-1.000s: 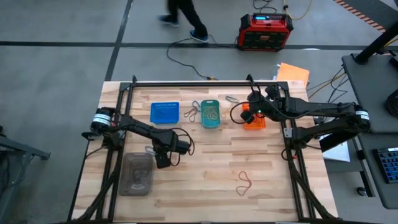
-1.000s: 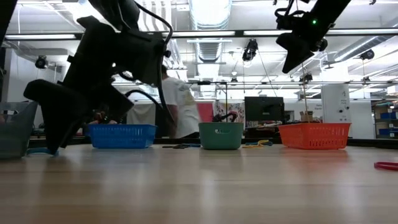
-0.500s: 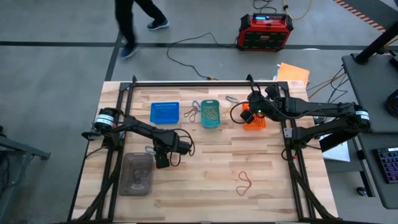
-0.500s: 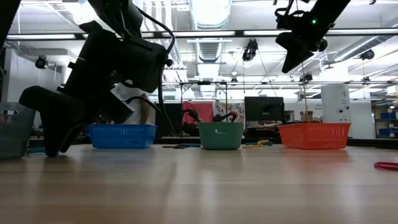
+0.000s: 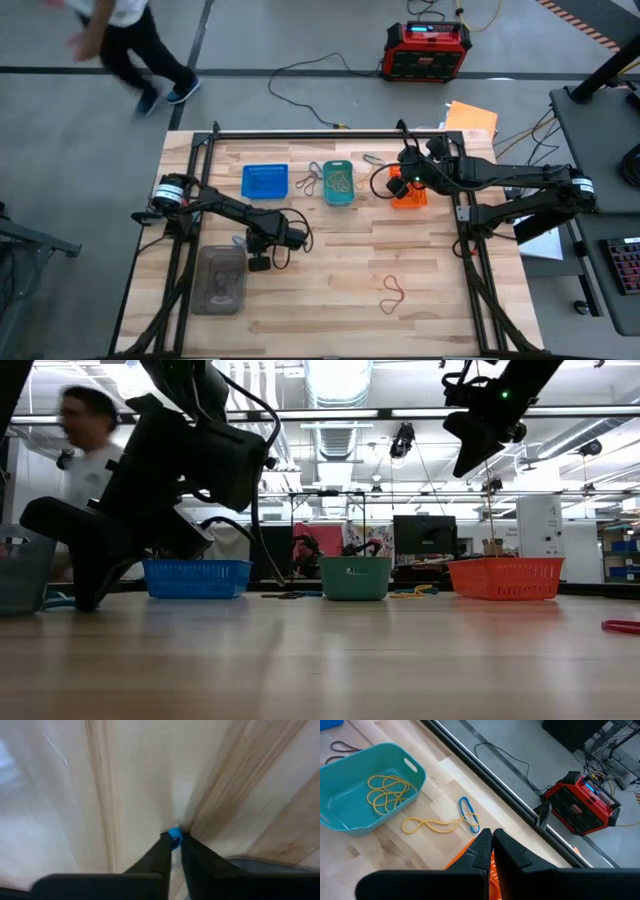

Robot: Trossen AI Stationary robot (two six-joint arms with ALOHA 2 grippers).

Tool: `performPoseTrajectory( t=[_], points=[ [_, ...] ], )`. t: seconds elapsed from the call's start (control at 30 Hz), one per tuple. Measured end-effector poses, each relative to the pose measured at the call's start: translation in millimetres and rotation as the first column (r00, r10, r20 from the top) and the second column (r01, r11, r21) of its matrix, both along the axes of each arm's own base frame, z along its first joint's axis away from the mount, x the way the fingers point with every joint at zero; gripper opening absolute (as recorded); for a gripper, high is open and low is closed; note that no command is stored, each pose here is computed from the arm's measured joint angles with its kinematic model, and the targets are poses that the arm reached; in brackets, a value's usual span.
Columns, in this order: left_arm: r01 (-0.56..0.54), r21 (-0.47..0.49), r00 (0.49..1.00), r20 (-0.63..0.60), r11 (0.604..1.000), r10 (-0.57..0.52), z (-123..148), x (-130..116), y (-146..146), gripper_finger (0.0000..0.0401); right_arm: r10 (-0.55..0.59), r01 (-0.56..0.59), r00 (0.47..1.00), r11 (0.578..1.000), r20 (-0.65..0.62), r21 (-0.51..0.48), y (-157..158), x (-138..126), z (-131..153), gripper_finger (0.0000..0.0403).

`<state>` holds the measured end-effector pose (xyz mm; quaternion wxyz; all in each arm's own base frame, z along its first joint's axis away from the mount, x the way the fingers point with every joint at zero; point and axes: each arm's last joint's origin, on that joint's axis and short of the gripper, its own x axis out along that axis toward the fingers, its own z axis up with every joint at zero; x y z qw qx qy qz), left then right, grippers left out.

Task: Sort rubber bands into baskets
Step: Put the bottom left blue rubber band into the blue bin

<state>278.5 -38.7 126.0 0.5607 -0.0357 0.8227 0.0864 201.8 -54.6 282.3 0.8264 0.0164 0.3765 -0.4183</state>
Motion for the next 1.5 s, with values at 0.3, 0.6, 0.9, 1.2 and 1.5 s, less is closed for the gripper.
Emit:
performPoseTrajectory(
  t=[0.3,0.6,0.9,1.2,1.5],
  points=[
    [0.098,0.006,0.993,0.072,0.995,-0.098,19.1,11.1,-0.5,0.0001,0.000,0.000,1.000,1.000,0.000,0.000,0.0,0.0,0.0,0.0009],
    [0.236,0.120,0.909,0.324,0.964,-0.263,92.6,21.3,3.9,0.0000,-0.004,0.004,1.000,1.000,0.023,-0.001,-0.3,1.4,1.1,0.0009],
    [0.169,0.289,0.771,0.556,0.942,-0.309,170.2,-11.8,40.0,0.0000,-0.001,0.003,0.993,1.000,0.116,-0.019,-1.7,9.4,6.0,0.0009],
    [0.075,0.382,0.726,0.612,0.921,-0.313,170.6,-45.1,98.7,0.0000,0.093,-0.091,0.978,0.996,0.186,-0.021,-4.3,34.0,2.4,0.0009],
    [0.067,0.320,0.723,0.637,0.945,-0.267,133.0,-63.0,144.4,0.0000,0.101,-0.082,0.956,0.993,0.274,-0.081,-13.6,58.7,-1.7,0.0009]
  ],
)
